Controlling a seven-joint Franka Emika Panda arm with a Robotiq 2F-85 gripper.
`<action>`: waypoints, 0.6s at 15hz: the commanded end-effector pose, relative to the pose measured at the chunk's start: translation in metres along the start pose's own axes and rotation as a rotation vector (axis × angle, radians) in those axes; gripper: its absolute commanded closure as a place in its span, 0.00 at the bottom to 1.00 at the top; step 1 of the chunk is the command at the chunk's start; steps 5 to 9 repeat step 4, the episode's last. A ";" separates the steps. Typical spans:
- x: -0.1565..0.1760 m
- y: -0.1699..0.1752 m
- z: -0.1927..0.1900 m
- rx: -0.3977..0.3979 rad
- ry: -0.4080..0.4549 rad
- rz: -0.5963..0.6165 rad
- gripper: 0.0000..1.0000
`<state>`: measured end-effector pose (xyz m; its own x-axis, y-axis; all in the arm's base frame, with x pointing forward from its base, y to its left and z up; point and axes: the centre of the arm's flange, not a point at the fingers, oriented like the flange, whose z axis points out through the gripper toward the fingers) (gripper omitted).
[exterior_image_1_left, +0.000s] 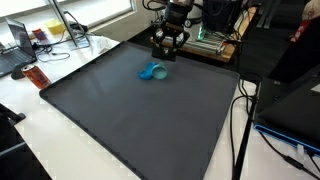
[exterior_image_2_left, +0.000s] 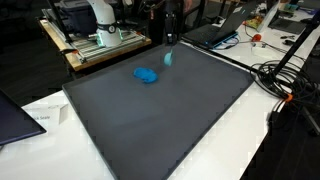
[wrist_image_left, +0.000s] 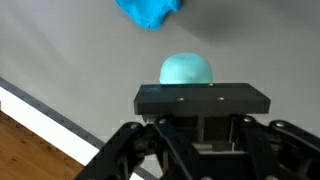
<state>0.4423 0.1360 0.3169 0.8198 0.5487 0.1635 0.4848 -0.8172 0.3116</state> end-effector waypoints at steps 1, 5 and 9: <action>-0.028 -0.002 -0.024 0.076 0.027 -0.185 0.78; -0.037 -0.007 -0.028 0.147 0.064 -0.324 0.78; -0.037 -0.007 -0.028 0.147 0.064 -0.324 0.78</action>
